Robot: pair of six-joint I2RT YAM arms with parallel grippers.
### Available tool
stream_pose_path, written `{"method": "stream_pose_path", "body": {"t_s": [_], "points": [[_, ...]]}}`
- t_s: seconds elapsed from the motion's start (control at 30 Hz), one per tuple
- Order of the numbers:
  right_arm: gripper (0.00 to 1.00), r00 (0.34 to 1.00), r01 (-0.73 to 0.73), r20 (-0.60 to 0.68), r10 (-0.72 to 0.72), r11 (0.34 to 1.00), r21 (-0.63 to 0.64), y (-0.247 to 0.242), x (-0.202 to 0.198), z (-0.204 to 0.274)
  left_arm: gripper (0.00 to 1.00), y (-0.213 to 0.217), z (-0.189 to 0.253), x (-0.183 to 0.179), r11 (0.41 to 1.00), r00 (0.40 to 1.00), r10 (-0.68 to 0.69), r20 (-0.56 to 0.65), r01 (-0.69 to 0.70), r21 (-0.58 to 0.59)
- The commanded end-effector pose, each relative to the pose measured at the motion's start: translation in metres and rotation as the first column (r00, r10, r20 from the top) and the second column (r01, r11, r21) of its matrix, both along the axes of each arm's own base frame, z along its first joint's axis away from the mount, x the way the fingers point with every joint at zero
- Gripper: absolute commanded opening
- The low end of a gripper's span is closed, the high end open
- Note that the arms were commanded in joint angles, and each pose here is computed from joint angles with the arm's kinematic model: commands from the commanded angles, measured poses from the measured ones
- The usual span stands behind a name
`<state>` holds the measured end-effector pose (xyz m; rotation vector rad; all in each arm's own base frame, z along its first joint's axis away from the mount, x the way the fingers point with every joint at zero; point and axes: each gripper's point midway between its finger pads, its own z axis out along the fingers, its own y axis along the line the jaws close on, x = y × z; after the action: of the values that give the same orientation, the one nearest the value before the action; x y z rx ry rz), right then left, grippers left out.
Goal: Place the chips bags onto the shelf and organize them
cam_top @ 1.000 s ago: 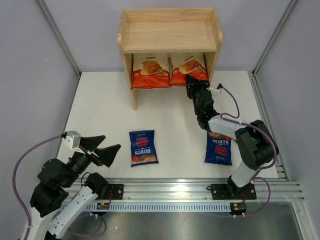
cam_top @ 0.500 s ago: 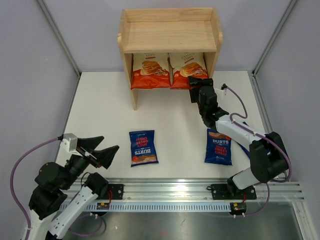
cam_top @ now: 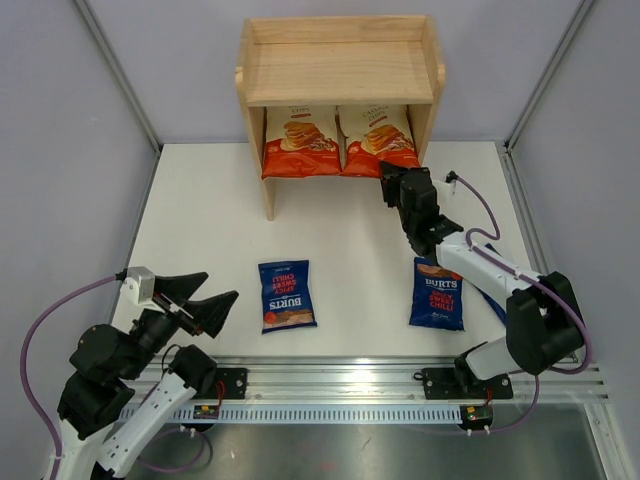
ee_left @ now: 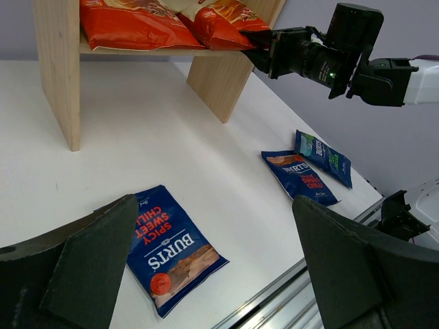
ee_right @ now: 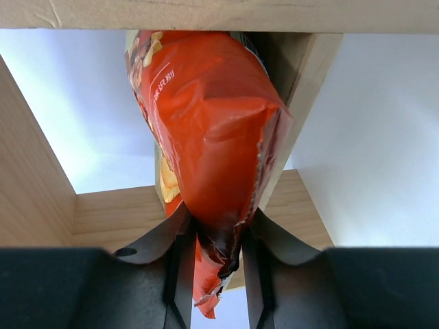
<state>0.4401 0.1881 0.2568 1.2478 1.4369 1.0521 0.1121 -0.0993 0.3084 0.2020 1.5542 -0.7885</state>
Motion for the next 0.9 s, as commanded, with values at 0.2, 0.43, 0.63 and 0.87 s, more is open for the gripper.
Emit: {"method": "stream_pose_path", "body": {"t_s": [0.2, 0.43, 0.63, 0.87], "points": [[0.27, 0.999, 0.039, 0.028, -0.039, 0.999, 0.026, 0.003, 0.023, 0.012, 0.99, -0.003, 0.007, 0.004, 1.000, 1.000, -0.003, 0.014, 0.003, -0.012], [0.37, 1.000, 0.008, 0.021, -0.009, 0.999, 0.035, 0.012, 0.028, 0.012, 0.99, 0.001, 0.001, 0.014, 0.999, 0.998, 0.053, -0.026, -0.053, -0.003], [0.77, 0.998, -0.039, -0.053, 0.037, 0.999, -0.036, 0.006, 0.003, 0.003, 0.99, 0.010, -0.012, 0.032, 0.986, 0.979, 0.165, -0.117, -0.162, 0.028], [0.99, 0.990, -0.139, -0.001, 0.140, 0.980, -0.140, 0.003, -0.031, 0.026, 0.99, -0.001, -0.058, 0.067, 0.953, 0.893, 0.287, -0.348, -0.229, 0.200]]}}
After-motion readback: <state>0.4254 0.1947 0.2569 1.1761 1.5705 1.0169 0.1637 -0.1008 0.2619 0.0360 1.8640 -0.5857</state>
